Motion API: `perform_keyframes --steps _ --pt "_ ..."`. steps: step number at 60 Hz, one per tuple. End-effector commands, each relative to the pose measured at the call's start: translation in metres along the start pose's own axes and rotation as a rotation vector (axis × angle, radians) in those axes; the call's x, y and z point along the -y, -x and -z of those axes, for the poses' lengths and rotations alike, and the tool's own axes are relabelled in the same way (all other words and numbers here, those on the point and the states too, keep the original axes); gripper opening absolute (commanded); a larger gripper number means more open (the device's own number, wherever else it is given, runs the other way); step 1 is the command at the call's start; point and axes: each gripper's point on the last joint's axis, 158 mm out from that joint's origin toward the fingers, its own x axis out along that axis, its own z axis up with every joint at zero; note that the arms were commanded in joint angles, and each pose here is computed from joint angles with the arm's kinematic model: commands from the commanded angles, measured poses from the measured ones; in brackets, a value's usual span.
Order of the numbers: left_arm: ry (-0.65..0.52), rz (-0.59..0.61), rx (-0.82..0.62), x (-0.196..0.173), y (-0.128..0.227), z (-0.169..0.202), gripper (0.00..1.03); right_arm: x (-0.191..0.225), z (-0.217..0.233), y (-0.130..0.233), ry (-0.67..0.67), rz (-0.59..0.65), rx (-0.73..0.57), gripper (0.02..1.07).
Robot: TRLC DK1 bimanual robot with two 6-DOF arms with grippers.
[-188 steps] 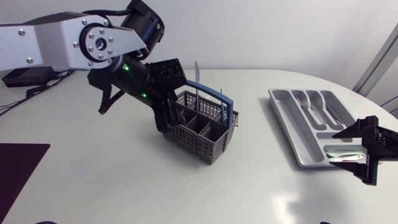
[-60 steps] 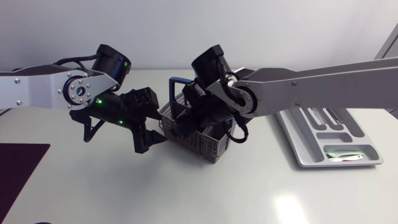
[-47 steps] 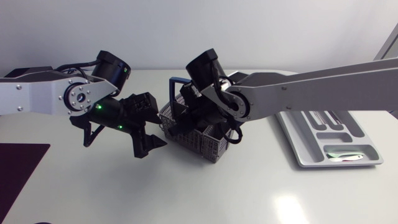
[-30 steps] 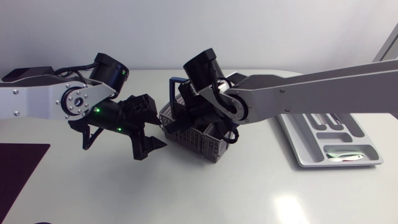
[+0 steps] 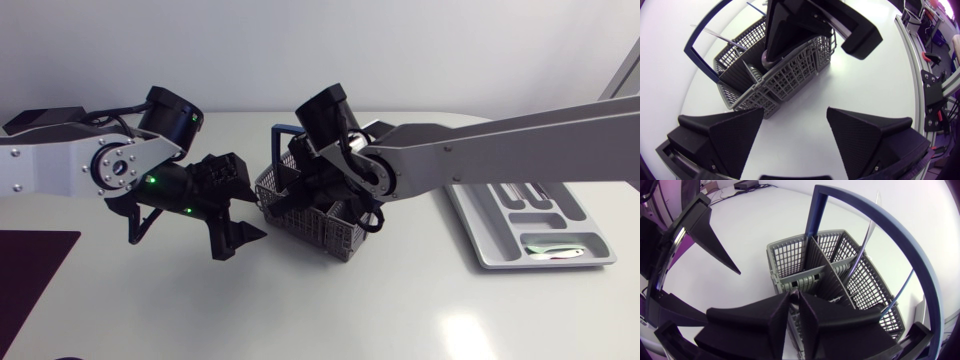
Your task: Unload the cutlery basket into the drawer organizer.
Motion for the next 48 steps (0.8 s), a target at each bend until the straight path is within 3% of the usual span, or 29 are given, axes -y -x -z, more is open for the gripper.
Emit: perform_keyframes --steps 1,14,24,48 --pt "0.018 0.008 0.008 0.006 0.002 0.001 0.89 -0.006 0.027 -0.011 -0.013 -0.025 -0.067 0.14" --pt "0.012 0.008 0.013 0.007 0.003 -0.002 0.89 -0.019 0.026 -0.004 0.036 -0.031 -0.062 0.13" --pt "0.005 0.008 0.019 0.008 0.002 -0.005 0.89 -0.025 0.016 0.012 0.114 0.032 -0.010 0.13" --pt "0.004 0.015 0.025 0.013 0.000 -0.008 0.89 -0.016 0.000 0.026 0.164 0.139 0.073 0.14"
